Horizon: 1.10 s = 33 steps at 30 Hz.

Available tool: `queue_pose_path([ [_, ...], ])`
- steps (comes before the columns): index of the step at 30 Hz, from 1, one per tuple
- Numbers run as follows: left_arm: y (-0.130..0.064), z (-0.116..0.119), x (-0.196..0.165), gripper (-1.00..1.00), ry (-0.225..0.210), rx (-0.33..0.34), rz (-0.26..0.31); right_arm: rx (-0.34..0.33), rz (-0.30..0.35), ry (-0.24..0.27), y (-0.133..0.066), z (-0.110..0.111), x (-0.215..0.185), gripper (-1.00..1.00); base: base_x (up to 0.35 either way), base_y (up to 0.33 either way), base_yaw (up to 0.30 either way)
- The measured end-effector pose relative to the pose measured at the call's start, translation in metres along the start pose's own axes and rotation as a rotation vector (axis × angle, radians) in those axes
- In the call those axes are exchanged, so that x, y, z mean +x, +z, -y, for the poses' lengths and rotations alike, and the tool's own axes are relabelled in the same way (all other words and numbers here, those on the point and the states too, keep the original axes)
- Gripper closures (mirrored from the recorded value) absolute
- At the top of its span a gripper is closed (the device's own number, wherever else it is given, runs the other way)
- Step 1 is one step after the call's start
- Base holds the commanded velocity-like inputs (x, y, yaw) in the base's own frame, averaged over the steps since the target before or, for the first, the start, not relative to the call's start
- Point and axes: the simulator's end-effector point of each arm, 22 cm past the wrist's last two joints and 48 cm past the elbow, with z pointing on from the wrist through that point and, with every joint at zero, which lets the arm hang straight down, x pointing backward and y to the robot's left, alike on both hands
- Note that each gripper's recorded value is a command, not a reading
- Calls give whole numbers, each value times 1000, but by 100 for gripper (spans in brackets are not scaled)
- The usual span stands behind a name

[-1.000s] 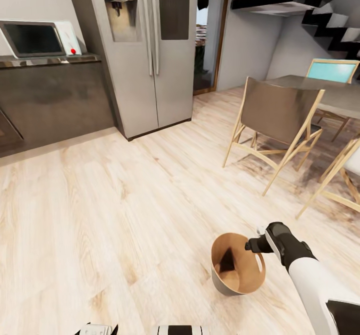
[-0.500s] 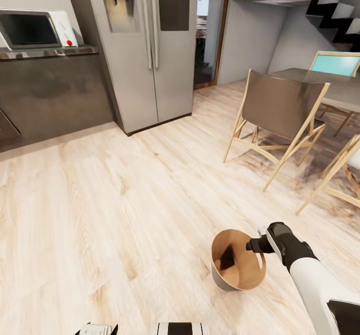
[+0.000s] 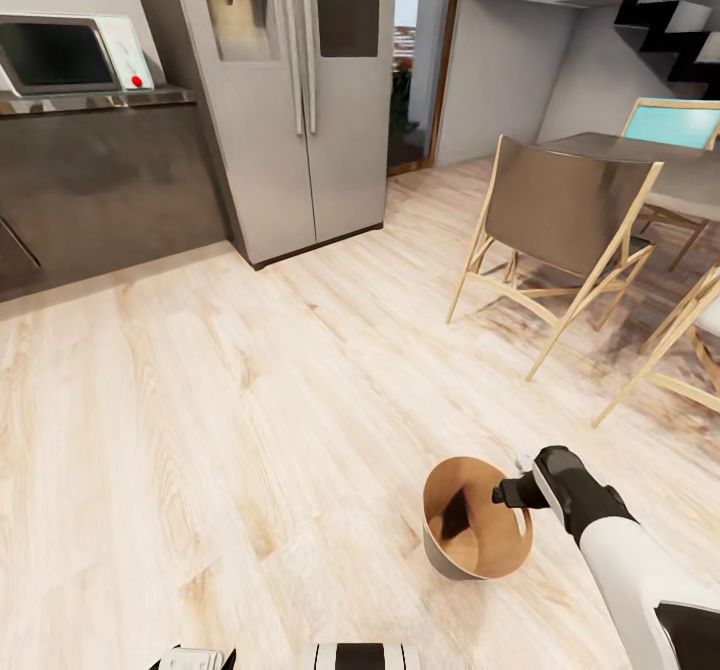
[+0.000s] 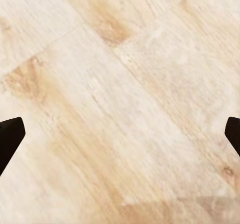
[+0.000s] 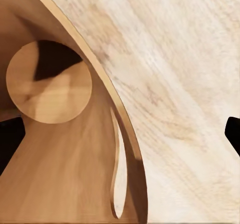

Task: Put the three can of soda from the living room inside the tash can in the kitchen.

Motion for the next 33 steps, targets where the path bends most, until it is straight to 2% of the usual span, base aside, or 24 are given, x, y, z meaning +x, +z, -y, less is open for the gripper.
queue_pose_path([
  [7, 1, 0, 6, -100, 1, 1, -15, 0, 32, -10, 7, 0, -4, -100, 0, 0, 0],
  [10, 1, 0, 11, -100, 0, 1, -27, 0, 31, -12, 13, 0, -3, -100, 0, 0, 0],
  [22, 1, -2, 12, -100, -4, -4, -28, 2, 34, -13, 15, 1, -2, -100, 0, 0, 0],
  [23, 1, -2, 12, -100, -4, -4, -28, 2, 34, -12, 15, 1, -2, 100, 0, 0, 0],
  [33, 1, -2, 12, -100, -4, -4, -28, 25, 20, -37, 20, 7, 12, 100, 0, 0, 0],
])
